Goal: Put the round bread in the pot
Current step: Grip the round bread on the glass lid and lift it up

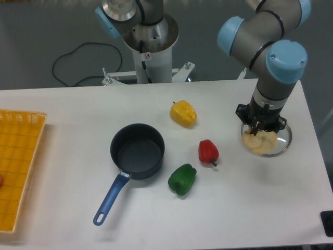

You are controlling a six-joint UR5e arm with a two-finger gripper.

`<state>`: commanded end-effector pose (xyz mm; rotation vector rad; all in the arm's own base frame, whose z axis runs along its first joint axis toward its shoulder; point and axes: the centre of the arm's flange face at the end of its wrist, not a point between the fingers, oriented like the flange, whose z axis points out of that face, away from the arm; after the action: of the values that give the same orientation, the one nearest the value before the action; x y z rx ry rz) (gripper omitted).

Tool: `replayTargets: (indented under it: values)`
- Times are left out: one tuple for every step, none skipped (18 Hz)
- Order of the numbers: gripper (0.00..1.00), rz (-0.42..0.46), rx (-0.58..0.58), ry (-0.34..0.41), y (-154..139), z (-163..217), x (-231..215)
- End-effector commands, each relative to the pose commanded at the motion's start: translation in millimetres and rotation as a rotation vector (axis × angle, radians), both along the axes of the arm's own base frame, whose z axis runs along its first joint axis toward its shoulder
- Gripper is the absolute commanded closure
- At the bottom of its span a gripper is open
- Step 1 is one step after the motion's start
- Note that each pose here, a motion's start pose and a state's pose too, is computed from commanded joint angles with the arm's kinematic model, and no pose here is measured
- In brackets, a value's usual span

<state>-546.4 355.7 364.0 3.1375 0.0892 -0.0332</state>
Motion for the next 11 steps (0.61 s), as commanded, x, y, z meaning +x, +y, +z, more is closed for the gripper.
replayTargets:
  values:
    - [1.0, 0.002, 0.002, 0.004, -2.0, 2.9, -0.2]
    - [1.0, 0.003, 0.002, 0.002, -2.8, 2.8, -0.6]
    - [1.0, 0.003, 0.001, 0.003, -2.9, 2.8, -0.6]
    - [1.0, 0.002, -0.002, -0.006, -3.0, -2.0, 2.3]
    - [1.0, 0.0, -0.005, -0.016, -3.8, -8.8, 4.8]
    - [1.0, 0.002, -0.006, -0.021, -5.5, -11.8, 6.5]
    - [1.0, 0.002, -0.006, -0.019, -6.9, -11.4, 10.1]
    - [1.0, 0.0, -0.004, -0.015, -6.9, -8.7, 12.8]
    - [1.0, 0.0, -0.004, -0.015, -7.1, -8.4, 13.4]
    - [1.0, 0.0, -0.005, -0.016, -7.2, -9.2, 13.7]
    - [1.0, 0.0, -0.007, -0.022, -7.7, -12.1, 14.8]
